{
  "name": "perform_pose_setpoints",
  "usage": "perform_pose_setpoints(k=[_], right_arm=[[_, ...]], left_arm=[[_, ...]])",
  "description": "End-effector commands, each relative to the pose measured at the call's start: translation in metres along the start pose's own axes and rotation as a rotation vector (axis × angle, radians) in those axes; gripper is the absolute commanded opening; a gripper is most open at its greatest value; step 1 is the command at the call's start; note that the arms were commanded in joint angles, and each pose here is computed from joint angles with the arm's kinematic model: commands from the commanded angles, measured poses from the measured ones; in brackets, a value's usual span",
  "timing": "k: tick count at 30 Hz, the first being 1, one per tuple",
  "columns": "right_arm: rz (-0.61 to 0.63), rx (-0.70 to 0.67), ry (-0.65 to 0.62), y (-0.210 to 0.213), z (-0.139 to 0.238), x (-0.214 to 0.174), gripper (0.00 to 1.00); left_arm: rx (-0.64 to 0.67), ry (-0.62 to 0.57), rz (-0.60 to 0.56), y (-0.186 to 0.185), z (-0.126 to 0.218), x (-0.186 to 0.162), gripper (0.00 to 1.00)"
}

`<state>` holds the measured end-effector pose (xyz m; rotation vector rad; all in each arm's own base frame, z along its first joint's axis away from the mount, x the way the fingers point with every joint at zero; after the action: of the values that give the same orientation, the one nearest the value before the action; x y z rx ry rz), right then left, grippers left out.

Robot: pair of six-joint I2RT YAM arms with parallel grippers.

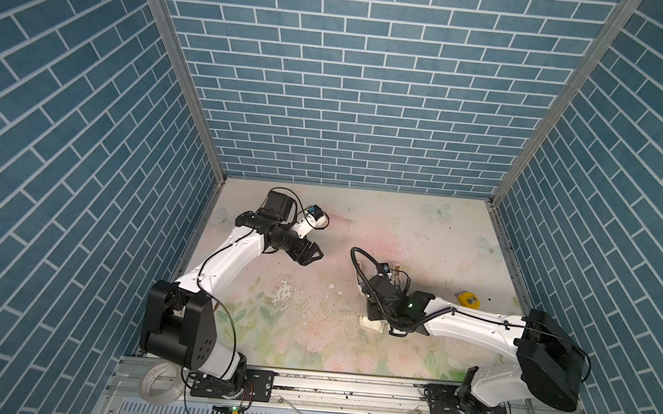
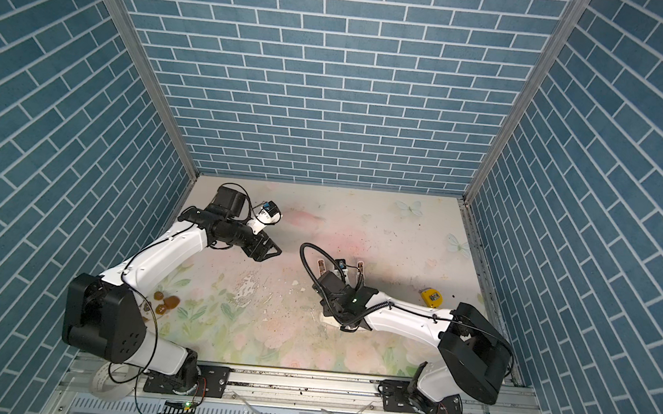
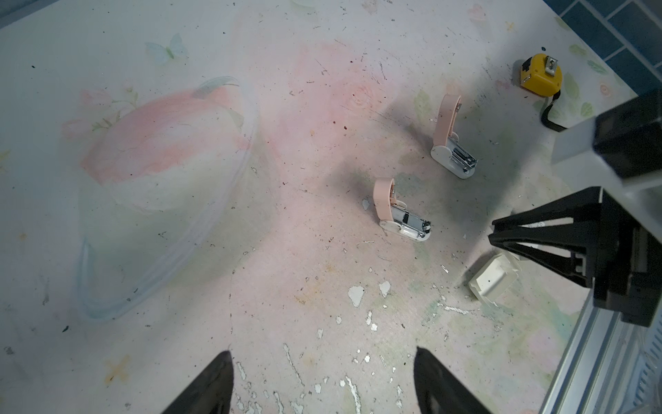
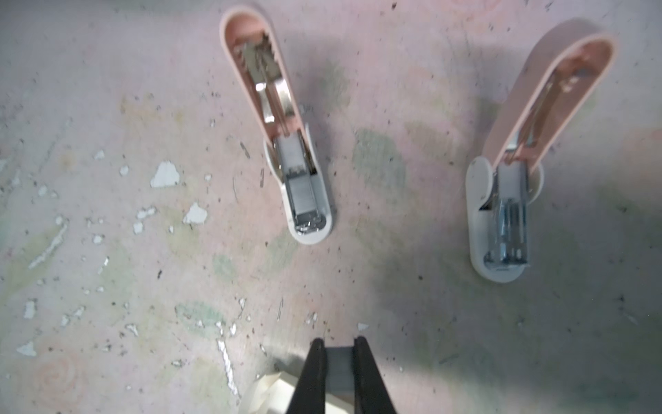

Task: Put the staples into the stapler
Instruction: 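Lift the staple strip with the right gripper and carry it to the farther pink stapler, then lower the held strip into the farther stapler's open channel with the right gripper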

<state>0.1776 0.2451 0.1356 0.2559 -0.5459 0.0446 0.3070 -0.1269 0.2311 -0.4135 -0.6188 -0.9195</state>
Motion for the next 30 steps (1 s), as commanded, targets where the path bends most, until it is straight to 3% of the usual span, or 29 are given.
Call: perform_pose_setpoints(k=[1,9,30], right_arm=[[0.002,0.085,-0.05,0.003,0.008,0.021,0.1],[-0.013,0.086,-0.091,-0.025,0.012,0.047,0.11],[-0.022,0.074,-0.105,-0.073,-0.013,0.064,0.11]], left_arm=[[0.006,0.006,0.008,0.0,0.002,-0.003,0.8],[0.007,0.015,0.009,0.002,0.0,-0.004,0.8],[-0.02,0.035,0.028,0.004,-0.009,-0.006,0.8]])
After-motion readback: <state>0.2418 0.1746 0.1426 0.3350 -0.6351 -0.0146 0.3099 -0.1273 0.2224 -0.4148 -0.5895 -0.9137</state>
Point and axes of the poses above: each gripper's point midway between its finger pads, its own z axis back along the fingers, its own y axis along the line the jaws close on, x = y × z, the point moved 8 cm from there along z, back along the fingers, and after that the axes turned 11 degrees about -z, right-handed, at the moved point
